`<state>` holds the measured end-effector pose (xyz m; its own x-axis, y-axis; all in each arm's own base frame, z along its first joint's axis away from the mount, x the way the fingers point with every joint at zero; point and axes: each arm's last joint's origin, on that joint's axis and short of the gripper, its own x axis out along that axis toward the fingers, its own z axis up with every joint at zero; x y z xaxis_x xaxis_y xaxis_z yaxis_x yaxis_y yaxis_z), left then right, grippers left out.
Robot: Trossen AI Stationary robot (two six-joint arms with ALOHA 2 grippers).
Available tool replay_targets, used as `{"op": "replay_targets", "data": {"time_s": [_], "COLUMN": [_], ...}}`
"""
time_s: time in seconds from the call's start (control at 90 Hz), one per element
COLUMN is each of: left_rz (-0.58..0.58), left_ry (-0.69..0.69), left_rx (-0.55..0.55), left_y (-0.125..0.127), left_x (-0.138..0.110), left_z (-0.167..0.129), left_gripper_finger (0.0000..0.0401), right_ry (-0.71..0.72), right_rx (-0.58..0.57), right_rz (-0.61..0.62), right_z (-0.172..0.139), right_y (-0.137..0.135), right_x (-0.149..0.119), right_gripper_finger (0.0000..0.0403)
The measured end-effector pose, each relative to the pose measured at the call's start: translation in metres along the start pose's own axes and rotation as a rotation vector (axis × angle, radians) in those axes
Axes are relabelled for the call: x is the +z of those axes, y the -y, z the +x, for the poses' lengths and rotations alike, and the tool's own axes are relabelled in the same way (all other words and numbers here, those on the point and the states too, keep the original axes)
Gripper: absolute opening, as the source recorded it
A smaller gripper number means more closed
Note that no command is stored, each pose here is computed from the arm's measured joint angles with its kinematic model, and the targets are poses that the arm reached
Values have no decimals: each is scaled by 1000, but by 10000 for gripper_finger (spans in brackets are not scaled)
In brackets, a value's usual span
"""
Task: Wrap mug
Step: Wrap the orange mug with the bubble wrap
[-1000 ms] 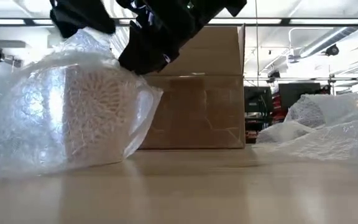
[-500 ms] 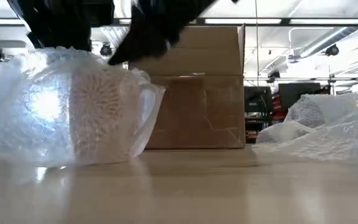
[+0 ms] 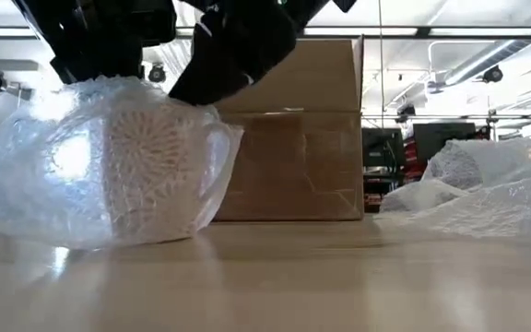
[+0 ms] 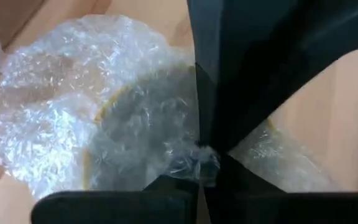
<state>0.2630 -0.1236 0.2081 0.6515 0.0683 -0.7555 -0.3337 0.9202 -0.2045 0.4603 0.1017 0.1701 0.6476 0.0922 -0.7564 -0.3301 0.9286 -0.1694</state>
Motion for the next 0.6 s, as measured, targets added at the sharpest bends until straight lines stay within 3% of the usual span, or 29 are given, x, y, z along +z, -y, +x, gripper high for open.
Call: {"op": "replay_targets", "data": {"time_s": [0.2, 0.278, 0.4, 0.478, 0.6], "left_rz": [-24, -15, 2, -19, -58], "left_ry": [28, 61, 145, 126, 114], "left_rx": [-66, -6, 191, 298, 312], "left_y": [4, -1, -17, -30, -39], "left_x": [20, 24, 22, 16, 9], "left_z": [-41, -52, -62, -56, -35], "left_gripper_finger": [1, 1, 0, 0, 0], "right_ry": [-11, -12, -14, -14, -14], "right_rx": [2, 2, 3, 3, 2], "right_rz": [3, 5, 6, 8, 7], "right_z": [1, 1, 2, 2, 2], "right_y": [0, 0, -1, 0, 0], "right_x": [-2, -2, -2, -2, -2], "right_gripper_finger": [2, 2, 2, 2, 2]}}
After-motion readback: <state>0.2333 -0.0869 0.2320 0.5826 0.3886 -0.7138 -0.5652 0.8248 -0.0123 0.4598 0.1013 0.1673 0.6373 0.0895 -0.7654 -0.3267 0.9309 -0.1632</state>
